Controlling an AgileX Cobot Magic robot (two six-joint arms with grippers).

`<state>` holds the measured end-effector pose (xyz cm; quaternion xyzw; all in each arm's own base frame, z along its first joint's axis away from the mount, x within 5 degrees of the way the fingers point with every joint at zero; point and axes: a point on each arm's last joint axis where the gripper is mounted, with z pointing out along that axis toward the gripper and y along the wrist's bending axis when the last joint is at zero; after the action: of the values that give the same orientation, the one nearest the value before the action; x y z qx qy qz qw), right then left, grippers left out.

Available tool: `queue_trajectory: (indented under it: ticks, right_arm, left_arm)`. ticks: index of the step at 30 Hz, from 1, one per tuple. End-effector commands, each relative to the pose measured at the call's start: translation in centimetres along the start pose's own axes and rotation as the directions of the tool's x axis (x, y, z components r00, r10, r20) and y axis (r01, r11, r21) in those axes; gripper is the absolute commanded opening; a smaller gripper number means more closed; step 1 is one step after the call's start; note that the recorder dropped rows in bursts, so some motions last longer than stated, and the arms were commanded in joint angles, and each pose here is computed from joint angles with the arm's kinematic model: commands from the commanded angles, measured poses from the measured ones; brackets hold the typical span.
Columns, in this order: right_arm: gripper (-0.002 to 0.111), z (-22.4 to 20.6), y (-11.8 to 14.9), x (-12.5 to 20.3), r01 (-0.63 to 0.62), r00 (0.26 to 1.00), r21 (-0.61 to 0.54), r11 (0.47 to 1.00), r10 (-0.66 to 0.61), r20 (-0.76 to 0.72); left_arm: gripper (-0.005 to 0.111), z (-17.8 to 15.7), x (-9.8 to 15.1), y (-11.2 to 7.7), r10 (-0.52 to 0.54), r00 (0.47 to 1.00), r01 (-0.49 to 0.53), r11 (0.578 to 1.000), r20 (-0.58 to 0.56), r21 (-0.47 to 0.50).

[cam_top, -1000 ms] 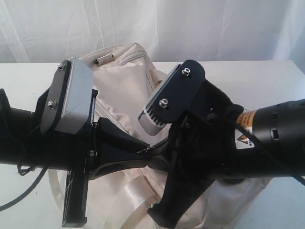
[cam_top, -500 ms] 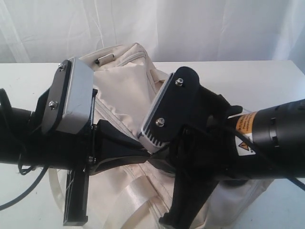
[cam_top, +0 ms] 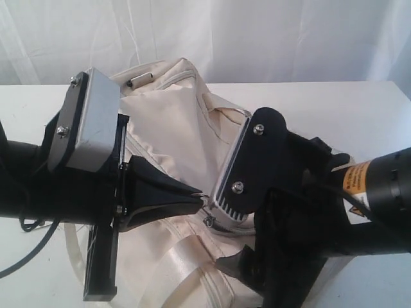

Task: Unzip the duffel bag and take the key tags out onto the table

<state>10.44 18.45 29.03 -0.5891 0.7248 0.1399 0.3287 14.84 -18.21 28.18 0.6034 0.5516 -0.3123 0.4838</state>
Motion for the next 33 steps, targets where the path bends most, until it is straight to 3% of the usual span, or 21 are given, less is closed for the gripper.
queue_trajectory:
  ticks: [1, 10, 13, 19, 23, 33]
  right_arm:
    - [0.07, 0.2, -0.4, -0.4, 0.027, 0.999, 0.036, 0.999, -0.029, 0.042]
    - [0.054, 3.7, -0.5, -0.3, 0.03, 0.999, 0.009, 1.0, -0.03, -0.037]
    - [0.041, 4.0, -0.5, -0.3, 0.03, 0.999, 0.009, 1.0, -0.029, -0.039]
    - [0.019, 4.0, -0.5, -0.2, 0.03, 0.998, 0.005, 1.0, -0.029, -0.049]
    - [0.002, 4.0, -0.4, 0.1, 0.03, 0.996, -0.009, 1.0, -0.031, -0.087]
    - [0.0, 3.8, -0.3, 1.2, 0.052, 0.978, -0.03, 0.998, -0.057, -0.2]
  left_arm:
    - [0.0, -0.2, -0.3, -0.1, 0.115, 0.993, -0.115, 0.993, 0.015, 0.004]
    - [0.0, -0.2, 0.0, 0.2, 0.066, 0.998, -0.067, 0.997, -0.024, -0.033]
    - [0.0, -0.2, 0.2, 0.5, 0.011, 0.999, -0.014, 0.998, -0.049, -0.06]
    - [0.0, -0.2, 0.8, 0.4, 0.025, 0.994, -0.031, 0.998, -0.108, -0.054]
    - [0.0, -0.4, 1.1, 1.1, -0.014, 0.989, -0.005, 0.991, -0.147, -0.13]
    - [0.0, -0.8, 1.8, 2.5, -0.009, 0.973, -0.057, 0.959, -0.233, -0.278]
